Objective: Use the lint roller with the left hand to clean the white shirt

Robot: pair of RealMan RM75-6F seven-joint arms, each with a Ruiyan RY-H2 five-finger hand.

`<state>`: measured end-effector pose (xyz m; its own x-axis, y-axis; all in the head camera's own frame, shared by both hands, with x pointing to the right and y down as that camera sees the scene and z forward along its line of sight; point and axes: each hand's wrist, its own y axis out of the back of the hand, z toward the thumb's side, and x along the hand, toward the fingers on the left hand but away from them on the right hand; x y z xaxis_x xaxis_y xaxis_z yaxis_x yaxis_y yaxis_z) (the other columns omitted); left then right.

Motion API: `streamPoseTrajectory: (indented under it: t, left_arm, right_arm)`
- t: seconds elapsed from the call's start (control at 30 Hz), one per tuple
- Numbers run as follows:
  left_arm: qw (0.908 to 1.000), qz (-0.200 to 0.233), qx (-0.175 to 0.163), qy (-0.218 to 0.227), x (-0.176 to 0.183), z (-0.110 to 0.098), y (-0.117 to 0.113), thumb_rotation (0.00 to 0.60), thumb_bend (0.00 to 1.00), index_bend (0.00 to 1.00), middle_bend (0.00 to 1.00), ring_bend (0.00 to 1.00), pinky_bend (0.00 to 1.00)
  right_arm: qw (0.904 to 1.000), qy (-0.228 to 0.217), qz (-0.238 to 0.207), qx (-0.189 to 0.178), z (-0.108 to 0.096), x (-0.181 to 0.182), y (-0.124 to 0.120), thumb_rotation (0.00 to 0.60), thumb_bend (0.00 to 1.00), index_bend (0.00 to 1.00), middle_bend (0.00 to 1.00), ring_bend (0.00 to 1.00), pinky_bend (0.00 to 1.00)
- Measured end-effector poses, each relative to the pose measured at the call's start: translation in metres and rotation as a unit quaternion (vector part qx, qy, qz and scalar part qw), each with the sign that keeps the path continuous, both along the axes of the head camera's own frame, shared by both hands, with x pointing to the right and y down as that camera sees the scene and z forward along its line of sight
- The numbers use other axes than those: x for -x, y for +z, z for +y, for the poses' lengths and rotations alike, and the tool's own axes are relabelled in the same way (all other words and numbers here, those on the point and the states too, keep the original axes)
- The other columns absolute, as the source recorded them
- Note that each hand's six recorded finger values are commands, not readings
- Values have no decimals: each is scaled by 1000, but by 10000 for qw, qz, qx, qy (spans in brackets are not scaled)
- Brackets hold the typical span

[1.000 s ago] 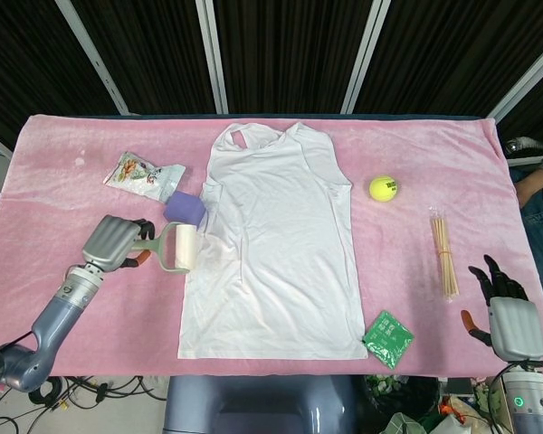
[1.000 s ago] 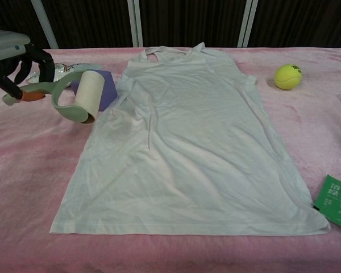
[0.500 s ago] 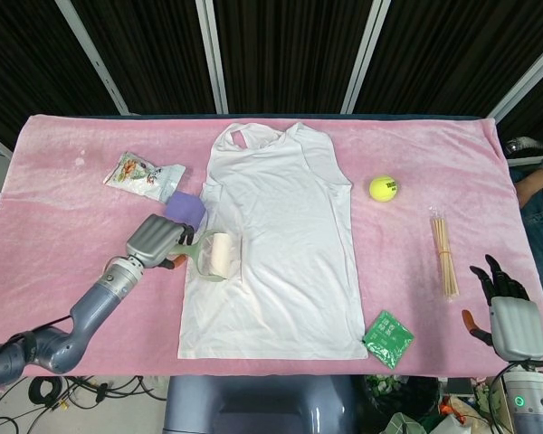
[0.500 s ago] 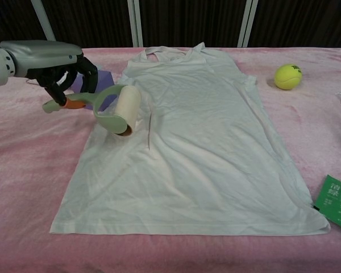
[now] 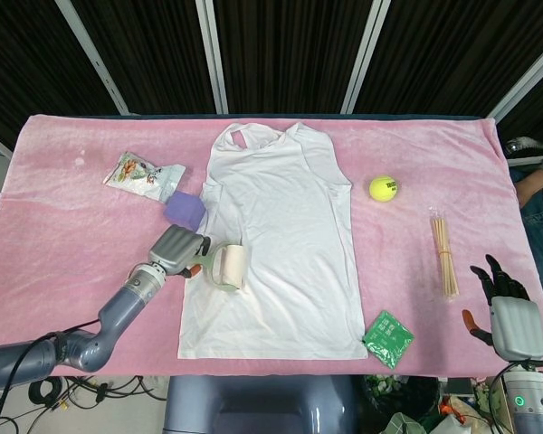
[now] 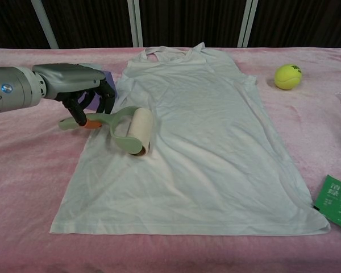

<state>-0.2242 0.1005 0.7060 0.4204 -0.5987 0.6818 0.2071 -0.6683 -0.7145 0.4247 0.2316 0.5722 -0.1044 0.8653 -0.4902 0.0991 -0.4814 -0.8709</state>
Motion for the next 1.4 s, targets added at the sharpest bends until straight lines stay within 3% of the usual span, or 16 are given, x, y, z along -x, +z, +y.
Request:
streamPoseTrajectory:
  t: [0.37,0.93,1.4]
  left_arm:
    - [9999,34,110,120,-25,0,4,600,471,689,685,650,781]
    - [9987,408,230,176,-100,-11,1,600,471,696,686,651,781]
    - [9970,-254,-124,720,-138,-15,18,600,472,703,686,651,781]
  right_arm:
    - [10000,-20,-5,5,0,1,0,600,249,198,25,160,205]
    - [10000,-19,-11,27,1,1,1,600,249,198,25,160,204]
    - [10000,2,-20,32,1,0,1,600,249,198,25,160,204]
